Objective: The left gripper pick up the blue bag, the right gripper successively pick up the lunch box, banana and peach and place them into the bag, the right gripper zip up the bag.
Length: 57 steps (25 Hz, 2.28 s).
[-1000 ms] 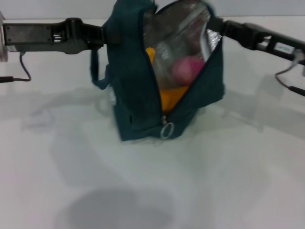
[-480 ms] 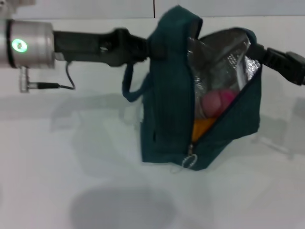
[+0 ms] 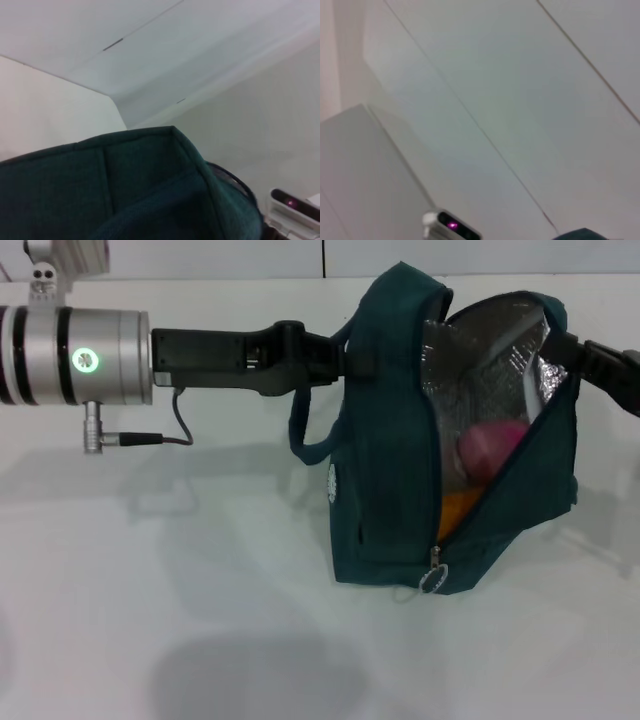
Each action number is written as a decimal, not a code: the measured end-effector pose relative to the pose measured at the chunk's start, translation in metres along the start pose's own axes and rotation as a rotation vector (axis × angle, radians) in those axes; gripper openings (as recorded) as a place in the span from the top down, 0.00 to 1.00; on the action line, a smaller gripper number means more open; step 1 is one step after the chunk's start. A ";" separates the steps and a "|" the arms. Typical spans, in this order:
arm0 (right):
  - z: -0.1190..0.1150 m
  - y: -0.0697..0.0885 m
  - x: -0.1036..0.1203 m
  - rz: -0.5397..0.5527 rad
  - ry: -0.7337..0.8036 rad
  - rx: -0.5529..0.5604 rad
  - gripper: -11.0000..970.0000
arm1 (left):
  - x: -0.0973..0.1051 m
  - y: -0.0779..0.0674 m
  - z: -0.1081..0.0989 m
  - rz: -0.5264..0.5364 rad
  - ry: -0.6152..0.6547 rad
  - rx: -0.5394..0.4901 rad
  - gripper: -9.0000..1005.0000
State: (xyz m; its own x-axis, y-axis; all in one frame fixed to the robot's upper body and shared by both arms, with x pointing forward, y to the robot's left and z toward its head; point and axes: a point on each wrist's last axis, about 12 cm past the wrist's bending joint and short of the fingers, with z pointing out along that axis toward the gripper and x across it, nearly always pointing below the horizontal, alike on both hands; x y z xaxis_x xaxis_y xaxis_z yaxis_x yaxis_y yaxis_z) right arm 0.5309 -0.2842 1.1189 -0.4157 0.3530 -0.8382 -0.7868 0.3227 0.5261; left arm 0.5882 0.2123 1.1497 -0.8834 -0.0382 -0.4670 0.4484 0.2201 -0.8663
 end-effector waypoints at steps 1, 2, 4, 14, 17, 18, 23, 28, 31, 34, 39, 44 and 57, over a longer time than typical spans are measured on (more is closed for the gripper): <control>0.000 -0.001 0.001 -0.001 -0.001 0.010 0.88 | 0.001 0.000 0.001 -0.001 -0.005 0.004 0.95; 0.001 -0.002 0.001 -0.001 -0.001 0.018 0.88 | 0.002 0.001 0.001 -0.002 -0.008 0.009 0.95; 0.004 -0.004 0.003 0.007 -0.001 0.026 0.87 | 0.003 0.002 0.003 -0.008 -0.017 0.019 0.95; 0.009 -0.009 0.004 0.053 -0.021 0.028 0.84 | 0.006 0.008 0.001 -0.022 -0.068 0.012 0.95; 0.004 -0.009 0.003 0.050 -0.050 0.034 0.83 | 0.008 0.009 0.000 -0.028 -0.091 0.014 0.95; 0.003 -0.009 0.002 0.050 -0.057 0.038 0.83 | 0.008 0.009 0.000 -0.028 -0.091 0.014 0.95; 0.000 -0.008 0.003 0.053 -0.065 0.036 0.70 | 0.010 0.011 0.000 -0.033 -0.095 0.013 0.95; -0.009 -0.002 0.001 0.028 -0.101 0.007 0.46 | 0.013 0.012 -0.001 -0.032 -0.094 0.010 0.95; -0.018 0.006 0.002 -0.043 -0.116 -0.040 0.29 | 0.014 0.013 -0.002 -0.034 -0.097 0.009 0.95; -0.027 0.018 0.010 -0.141 -0.101 -0.108 0.17 | 0.015 0.013 -0.002 -0.036 -0.101 0.008 0.95; -0.038 0.040 0.038 -0.300 -0.013 -0.259 0.09 | 0.015 0.013 -0.003 -0.036 -0.102 0.008 0.95; -0.039 0.050 0.074 -0.342 0.052 -0.326 0.09 | 0.016 0.014 -0.003 -0.041 -0.101 0.009 0.95; -0.022 0.024 0.118 -0.313 0.322 -0.141 0.10 | 0.014 0.013 0.000 -0.039 -0.096 0.015 0.95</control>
State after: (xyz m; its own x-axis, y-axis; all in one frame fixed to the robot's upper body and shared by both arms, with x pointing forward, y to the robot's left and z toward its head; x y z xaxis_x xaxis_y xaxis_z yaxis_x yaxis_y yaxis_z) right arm 0.4529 -0.2540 1.0300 -0.2514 -0.0397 -0.9671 -0.9420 0.2396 0.2350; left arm 0.5813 0.2143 1.1319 -0.8832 -0.1400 -0.4476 0.4170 0.2021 -0.8862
